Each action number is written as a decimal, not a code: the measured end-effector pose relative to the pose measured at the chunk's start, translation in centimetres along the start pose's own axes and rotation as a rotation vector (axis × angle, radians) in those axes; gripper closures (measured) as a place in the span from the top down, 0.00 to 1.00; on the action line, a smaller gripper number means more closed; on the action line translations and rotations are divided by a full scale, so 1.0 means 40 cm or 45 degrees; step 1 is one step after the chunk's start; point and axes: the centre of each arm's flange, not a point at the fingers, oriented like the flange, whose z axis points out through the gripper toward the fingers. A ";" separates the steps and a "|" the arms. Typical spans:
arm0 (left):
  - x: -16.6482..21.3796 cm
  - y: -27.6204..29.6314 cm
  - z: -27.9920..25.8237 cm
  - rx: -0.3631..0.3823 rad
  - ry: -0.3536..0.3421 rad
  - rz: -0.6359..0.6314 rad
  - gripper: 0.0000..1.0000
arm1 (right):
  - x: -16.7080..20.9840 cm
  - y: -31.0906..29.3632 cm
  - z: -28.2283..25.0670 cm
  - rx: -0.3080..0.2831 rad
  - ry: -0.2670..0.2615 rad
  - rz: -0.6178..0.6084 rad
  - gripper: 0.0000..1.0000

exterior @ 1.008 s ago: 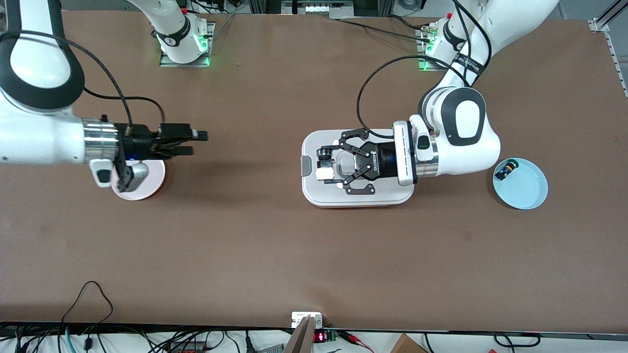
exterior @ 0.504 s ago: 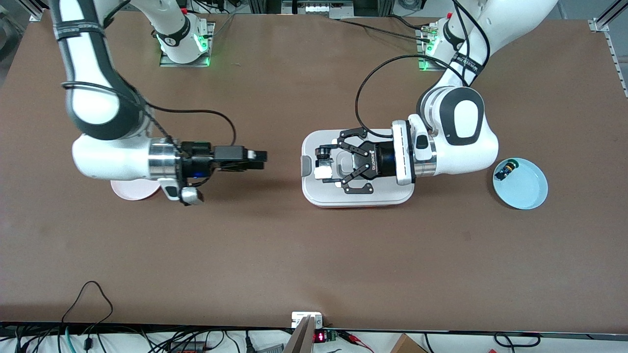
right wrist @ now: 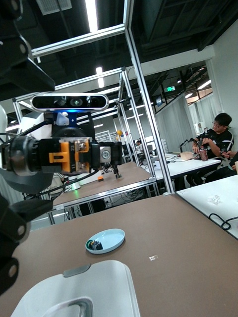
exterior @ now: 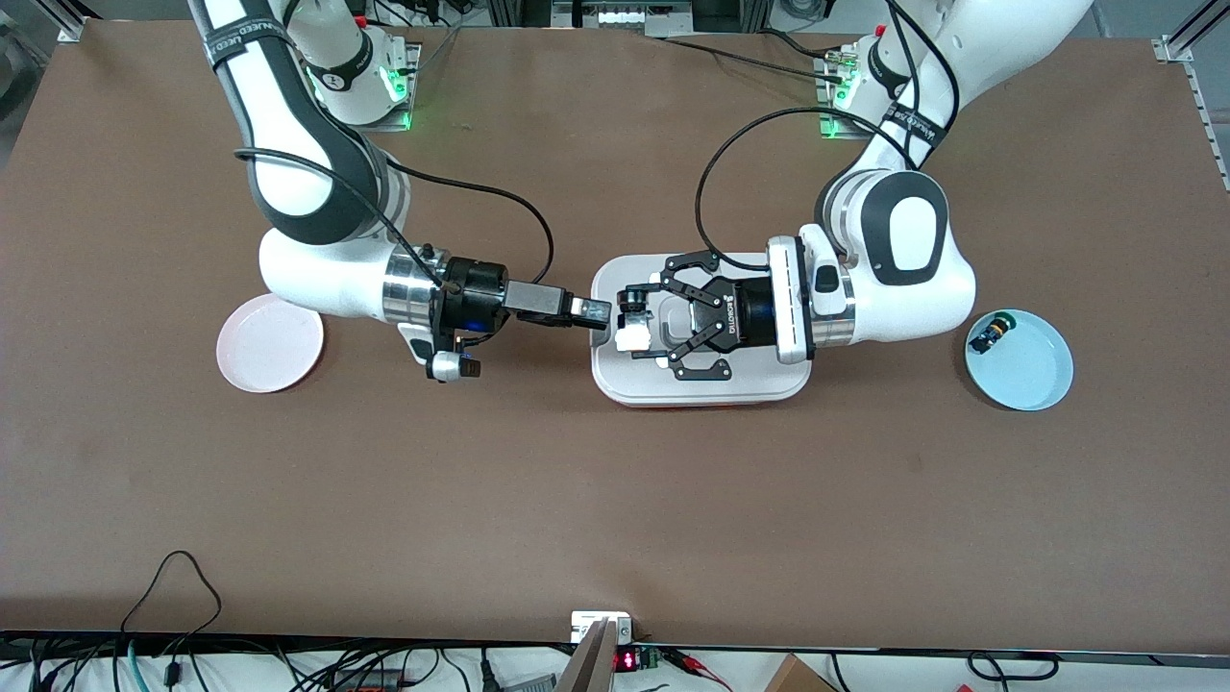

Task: Transfer orange switch to right arm and place
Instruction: 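Close the right gripper on the switch held by the left gripper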

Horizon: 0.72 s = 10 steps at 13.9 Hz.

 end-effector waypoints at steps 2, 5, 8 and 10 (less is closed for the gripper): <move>0.000 0.000 0.000 0.000 0.000 0.000 0.72 | 0.000 0.018 0.014 0.005 0.024 0.026 0.89; 0.000 0.000 0.000 0.000 0.000 0.000 0.72 | 0.011 0.032 0.023 0.004 0.039 0.037 0.84; 0.000 0.000 0.000 0.000 0.001 -0.001 0.72 | 0.023 0.023 0.046 0.014 0.044 0.022 0.82; 0.000 0.000 0.000 0.001 0.003 -0.002 0.72 | 0.020 0.024 0.064 0.018 0.056 0.025 0.81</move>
